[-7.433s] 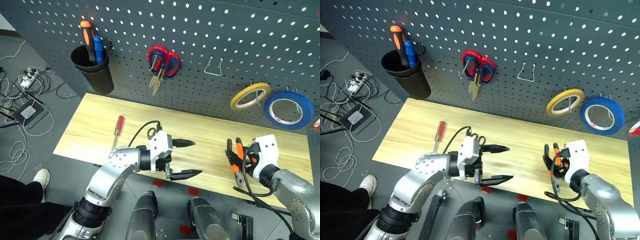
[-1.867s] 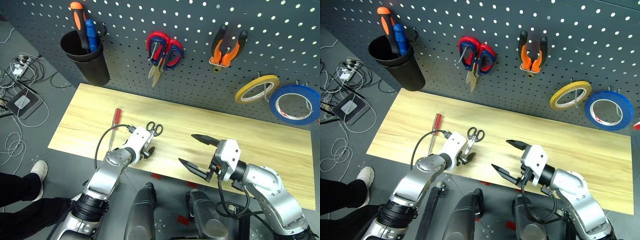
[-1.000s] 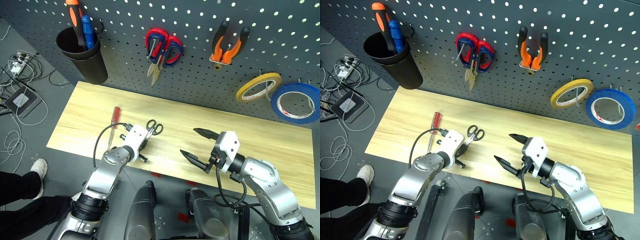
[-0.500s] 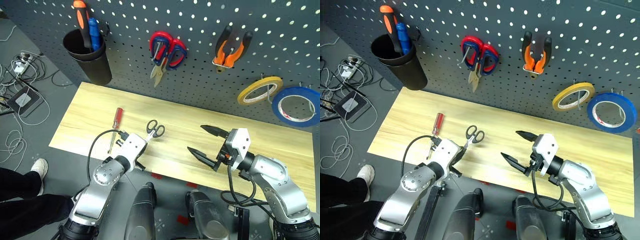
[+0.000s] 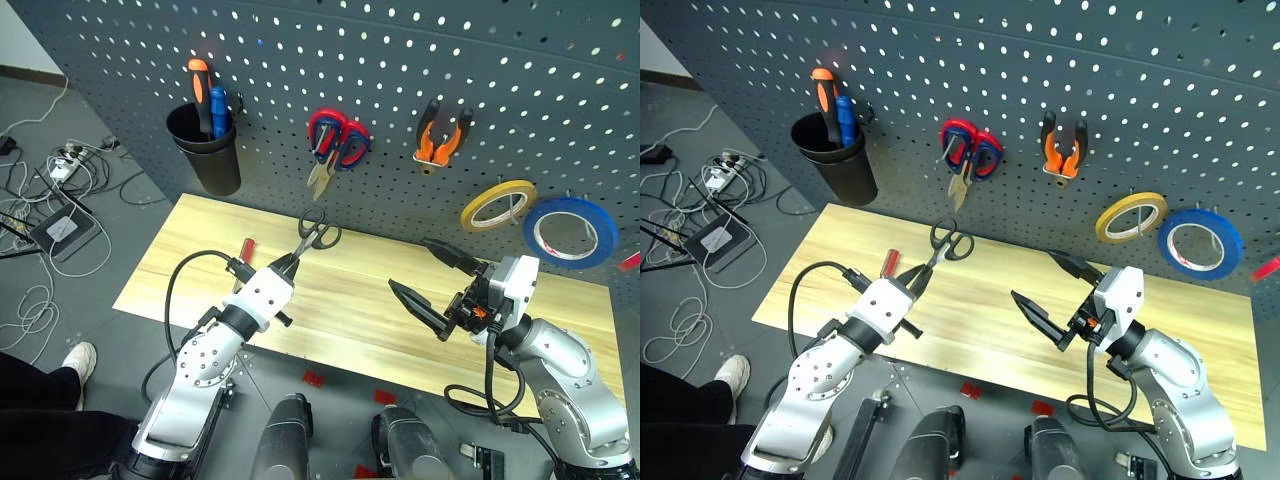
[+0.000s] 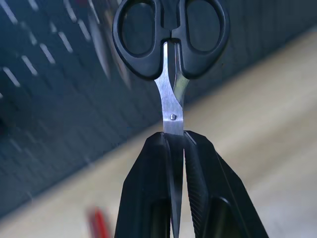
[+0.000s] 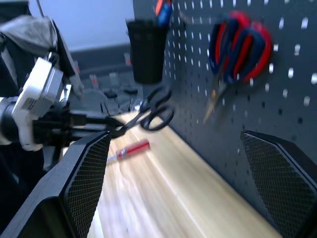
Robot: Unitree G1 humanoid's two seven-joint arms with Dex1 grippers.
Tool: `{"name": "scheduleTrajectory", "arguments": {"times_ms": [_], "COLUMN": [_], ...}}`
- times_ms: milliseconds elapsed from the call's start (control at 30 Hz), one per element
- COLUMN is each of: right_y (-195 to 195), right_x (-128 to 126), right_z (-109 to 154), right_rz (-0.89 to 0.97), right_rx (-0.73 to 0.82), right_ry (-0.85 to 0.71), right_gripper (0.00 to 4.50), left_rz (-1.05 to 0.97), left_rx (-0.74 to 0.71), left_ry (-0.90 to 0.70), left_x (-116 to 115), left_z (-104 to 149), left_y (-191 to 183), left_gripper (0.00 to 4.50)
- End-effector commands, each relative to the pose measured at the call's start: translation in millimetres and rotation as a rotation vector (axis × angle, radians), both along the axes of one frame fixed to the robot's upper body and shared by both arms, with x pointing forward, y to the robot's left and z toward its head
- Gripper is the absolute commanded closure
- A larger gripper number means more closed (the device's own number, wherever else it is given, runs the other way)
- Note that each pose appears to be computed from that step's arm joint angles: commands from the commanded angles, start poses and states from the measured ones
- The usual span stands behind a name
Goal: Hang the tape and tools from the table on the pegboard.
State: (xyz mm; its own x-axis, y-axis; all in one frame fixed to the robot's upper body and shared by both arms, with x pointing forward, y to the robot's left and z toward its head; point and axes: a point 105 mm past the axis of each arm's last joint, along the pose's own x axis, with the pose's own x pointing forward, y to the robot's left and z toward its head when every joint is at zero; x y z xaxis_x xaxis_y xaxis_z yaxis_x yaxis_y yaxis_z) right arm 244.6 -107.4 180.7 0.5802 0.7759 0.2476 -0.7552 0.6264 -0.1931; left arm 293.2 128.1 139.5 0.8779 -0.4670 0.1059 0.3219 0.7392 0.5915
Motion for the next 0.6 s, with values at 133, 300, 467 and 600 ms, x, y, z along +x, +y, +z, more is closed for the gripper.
{"name": "scheduleTrajectory", "arguments": {"times_ms": [133, 300, 467, 600], "right_y": [-4.5, -1.9, 2.6, 1.4], "right_x": [-15.3, -20.2, -20.9, -14.8], "right_z": [27.5, 42.5, 48.3, 47.1], "right_rz": [0.031, 0.040, 0.027, 0.001], "right_rx": [0.092, 0.115, 0.115, 0.101], "right_ry": [-0.108, -0.149, -0.171, -0.183], "right_gripper": [0.00, 0.00, 0.00, 0.00], "left_rz": [-0.031, -0.032, -0.005, 0.019], "left_rx": [0.013, 0.015, -0.006, -0.033], "left_ry": [-0.212, -0.255, -0.279, -0.252], "left_x": [-1.5, -0.8, 9.0, 20.9], "left_z": [38.9, 46.1, 53.7, 51.0], "left_y": [-10.0, -8.8, -4.8, -1.6], "left_gripper": [4.35, 4.35, 4.35, 4.35]}}
